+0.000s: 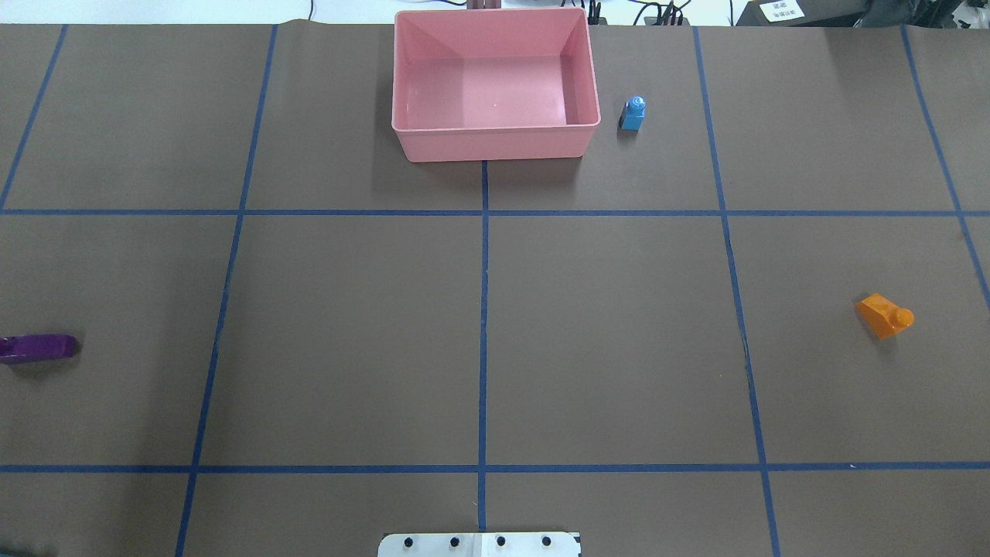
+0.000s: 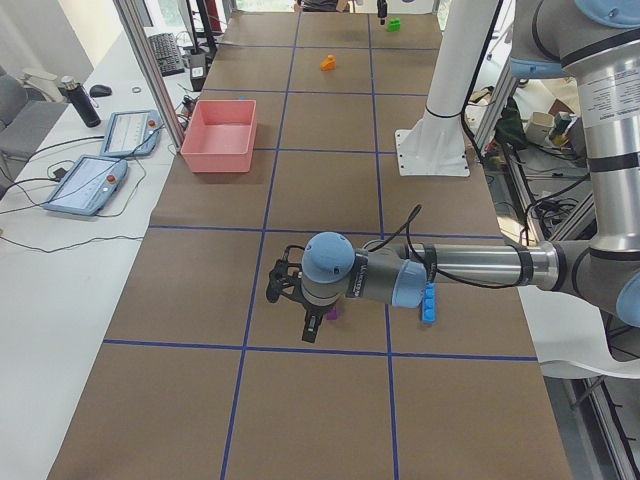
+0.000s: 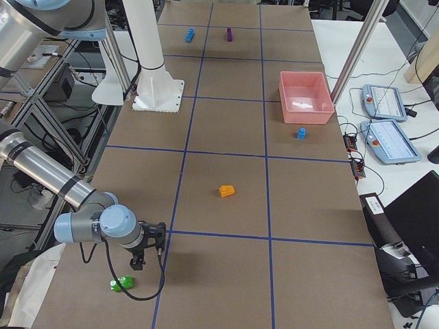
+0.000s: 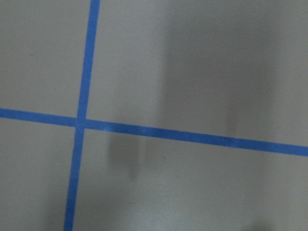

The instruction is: Put all blocks into box

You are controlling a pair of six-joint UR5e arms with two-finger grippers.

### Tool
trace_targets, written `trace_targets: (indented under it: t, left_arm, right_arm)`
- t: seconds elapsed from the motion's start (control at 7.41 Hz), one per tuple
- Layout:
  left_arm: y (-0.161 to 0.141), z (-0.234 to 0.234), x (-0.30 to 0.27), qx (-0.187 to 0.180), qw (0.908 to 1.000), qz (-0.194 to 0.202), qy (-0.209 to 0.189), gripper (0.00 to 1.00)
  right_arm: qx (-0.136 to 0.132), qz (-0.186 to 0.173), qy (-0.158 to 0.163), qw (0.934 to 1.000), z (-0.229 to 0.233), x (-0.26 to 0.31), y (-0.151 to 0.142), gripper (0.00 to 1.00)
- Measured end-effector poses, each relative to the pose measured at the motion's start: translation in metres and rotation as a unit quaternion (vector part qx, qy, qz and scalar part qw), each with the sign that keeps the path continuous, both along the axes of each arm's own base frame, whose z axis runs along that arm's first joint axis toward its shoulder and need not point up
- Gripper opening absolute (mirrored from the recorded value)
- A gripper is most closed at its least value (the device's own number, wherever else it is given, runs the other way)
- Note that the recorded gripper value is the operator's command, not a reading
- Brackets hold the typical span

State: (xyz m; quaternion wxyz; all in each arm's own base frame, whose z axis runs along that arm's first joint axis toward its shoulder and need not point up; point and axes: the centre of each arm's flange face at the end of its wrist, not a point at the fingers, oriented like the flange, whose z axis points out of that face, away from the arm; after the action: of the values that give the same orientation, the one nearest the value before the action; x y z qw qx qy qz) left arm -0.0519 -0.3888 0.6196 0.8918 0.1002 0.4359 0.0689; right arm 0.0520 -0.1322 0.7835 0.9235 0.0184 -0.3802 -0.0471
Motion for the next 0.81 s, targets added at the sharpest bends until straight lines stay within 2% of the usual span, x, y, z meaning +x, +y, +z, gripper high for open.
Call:
trace_targets:
  t: [0.54,0.81]
  left_arm:
    - [0.001,0.0,0.0,0.002,1.0,0.001,0.002,1.0]
    - [0.002,-0.001,0.001,0.001,0.9999,0.002,0.011,1.0]
  right_arm:
    - [-0.012,0.009,0.02,0.9997,0.034,0.006,0.014,1.0]
    - [0.0,-0.017,0.043,0.9989,0.06,0.009,0.007,0.97]
